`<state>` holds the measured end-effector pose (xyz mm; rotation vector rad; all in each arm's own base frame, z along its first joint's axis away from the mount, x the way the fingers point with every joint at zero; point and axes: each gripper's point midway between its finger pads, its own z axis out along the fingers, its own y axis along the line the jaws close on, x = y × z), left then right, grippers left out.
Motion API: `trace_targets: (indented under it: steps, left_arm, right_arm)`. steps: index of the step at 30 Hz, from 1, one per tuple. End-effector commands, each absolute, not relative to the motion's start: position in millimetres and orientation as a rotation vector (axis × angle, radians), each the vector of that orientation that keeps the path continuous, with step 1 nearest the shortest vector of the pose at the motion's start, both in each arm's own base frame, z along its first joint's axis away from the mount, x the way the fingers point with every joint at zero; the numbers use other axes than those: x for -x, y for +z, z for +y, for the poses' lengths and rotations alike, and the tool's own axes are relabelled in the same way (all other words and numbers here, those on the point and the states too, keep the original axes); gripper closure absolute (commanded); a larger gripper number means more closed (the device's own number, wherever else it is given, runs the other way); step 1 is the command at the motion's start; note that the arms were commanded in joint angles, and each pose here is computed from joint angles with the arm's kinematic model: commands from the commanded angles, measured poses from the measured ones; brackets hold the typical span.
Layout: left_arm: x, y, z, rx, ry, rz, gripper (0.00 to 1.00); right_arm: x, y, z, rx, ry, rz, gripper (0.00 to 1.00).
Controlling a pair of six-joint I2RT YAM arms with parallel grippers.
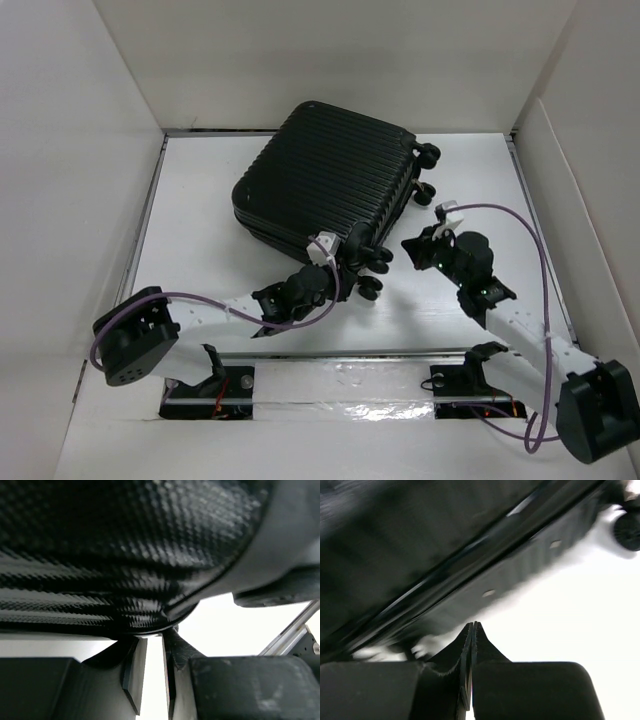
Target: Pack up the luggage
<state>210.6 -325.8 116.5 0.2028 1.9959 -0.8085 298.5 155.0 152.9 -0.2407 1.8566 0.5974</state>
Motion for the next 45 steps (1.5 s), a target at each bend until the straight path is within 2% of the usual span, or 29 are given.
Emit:
trace_targets:
  steps: [1,4,8,9,12,18,25,34,38,39,42,45]
  left_arm:
    - [-234.3,197.8,-356.3,-0.145,-0.946,1.762,0.85]
    - [-242.7,205.6,-357.1,-0.141,-0.932,1.745,0.85]
    - [-244.0,212.4,-362.5,-0.161,-0.957,1.739,0.85]
    - [-243.1,211.3,-362.4,-0.162,-0.959,1.744,0.85]
    - [-238.7,199.2,-353.5,-0.157,-0.94,1.784,0.85]
    - [-222.7,170.8,-315.2,-0.136,-0.865,1.875,0.84]
    - [-220.6,173.3,-280.1,-0.067,-0.809,1.863,0.84]
    - [-245.5,185.1,-277.6,-0.047,-0.763,1.824,0.83]
    - [-254.6,194.2,-282.8,-0.047,-0.756,1.797,0.83]
    - [-256.0,195.5,-284.5,-0.05,-0.755,1.794,0.83]
    - [-260.7,205.4,-292.1,-0.053,-0.772,1.764,0.84]
    - [-265.3,214.2,-298.5,-0.063,-0.779,1.734,0.84]
  right_arm:
    - [-280.1,149.8,155.6,0.251,0.592,1.832,0.98]
    - [-258.8,139.4,174.1,0.332,0.696,1.826,0.95]
    - [-245.1,140.8,191.7,0.337,0.789,1.714,0.87]
    - [-238.0,133.5,195.8,0.347,0.808,1.707,0.75]
    - [-238.5,141.5,204.5,0.354,0.811,1.636,0.56]
    - [-245.4,151.9,225.0,0.41,0.779,1.573,0.48]
    - [-262.9,159.5,229.4,0.391,0.68,1.503,0.46]
    - [-277.2,179.0,232.0,0.345,0.631,1.417,0.47]
    - [-275.2,192.7,244.3,0.348,0.681,1.354,0.53]
    - [-275.7,194.8,244.9,0.344,0.685,1.344,0.62]
    - [-270.0,193.3,254.3,0.351,0.727,1.346,0.82]
    - [-260.3,184.0,262.1,0.352,0.751,1.373,0.95]
